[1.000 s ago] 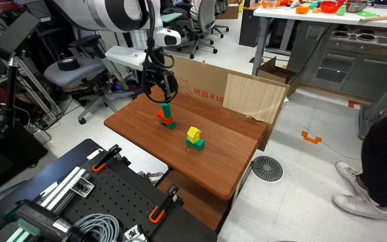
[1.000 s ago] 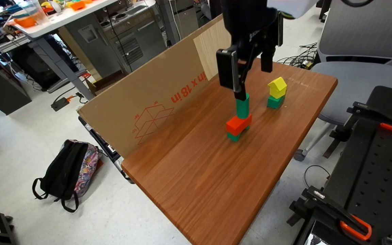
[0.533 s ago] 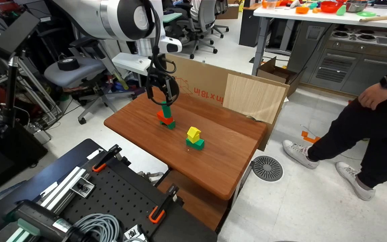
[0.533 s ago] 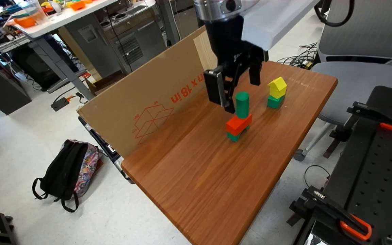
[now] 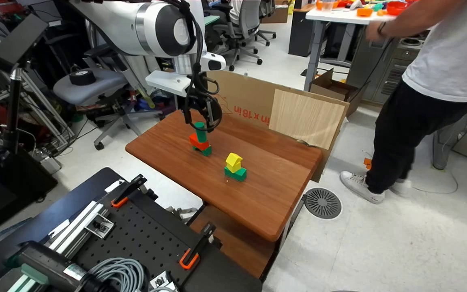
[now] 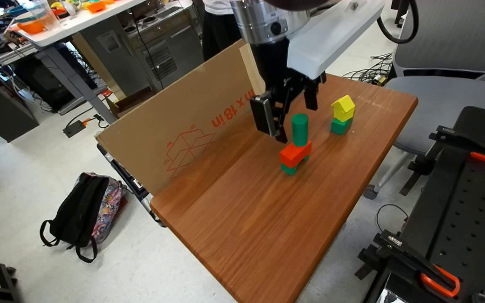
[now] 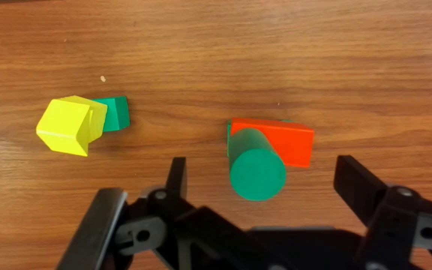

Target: Remove the green block from the top and put it on the table

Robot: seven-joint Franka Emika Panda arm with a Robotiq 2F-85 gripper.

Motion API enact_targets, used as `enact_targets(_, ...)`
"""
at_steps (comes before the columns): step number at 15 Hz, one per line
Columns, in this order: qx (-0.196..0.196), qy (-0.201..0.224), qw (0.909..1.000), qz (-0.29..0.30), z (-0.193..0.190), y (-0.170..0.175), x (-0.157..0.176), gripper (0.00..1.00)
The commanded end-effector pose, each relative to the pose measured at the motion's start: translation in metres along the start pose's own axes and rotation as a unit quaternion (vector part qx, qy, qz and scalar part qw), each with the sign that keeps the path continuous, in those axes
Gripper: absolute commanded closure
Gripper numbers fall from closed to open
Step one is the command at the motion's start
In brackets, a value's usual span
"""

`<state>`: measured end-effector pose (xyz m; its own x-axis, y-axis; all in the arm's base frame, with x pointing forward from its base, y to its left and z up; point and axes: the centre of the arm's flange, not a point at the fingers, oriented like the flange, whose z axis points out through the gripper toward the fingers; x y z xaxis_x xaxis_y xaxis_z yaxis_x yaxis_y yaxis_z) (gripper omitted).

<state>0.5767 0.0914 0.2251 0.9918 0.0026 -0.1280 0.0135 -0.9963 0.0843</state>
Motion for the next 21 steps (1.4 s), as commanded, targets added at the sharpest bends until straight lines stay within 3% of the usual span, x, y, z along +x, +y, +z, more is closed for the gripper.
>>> enact_targets(1, -0.015, -0.012, 0.9997, 0.012, 0.006, 0.003, 0.015, 0.28)
enact_targets(9, -0.015, -0.028, 0.9993, 0.02, 0.005, 0.009, 0.016, 0.88)
enact_targets(14, -0.008, -0.039, 0.9989, 0.025, -0.005, 0.026, 0.02, 0.91)
enact_targets(21, 0.0, -0.009, 0.9998, 0.016, -0.006, 0.085, 0.076, 0.91)
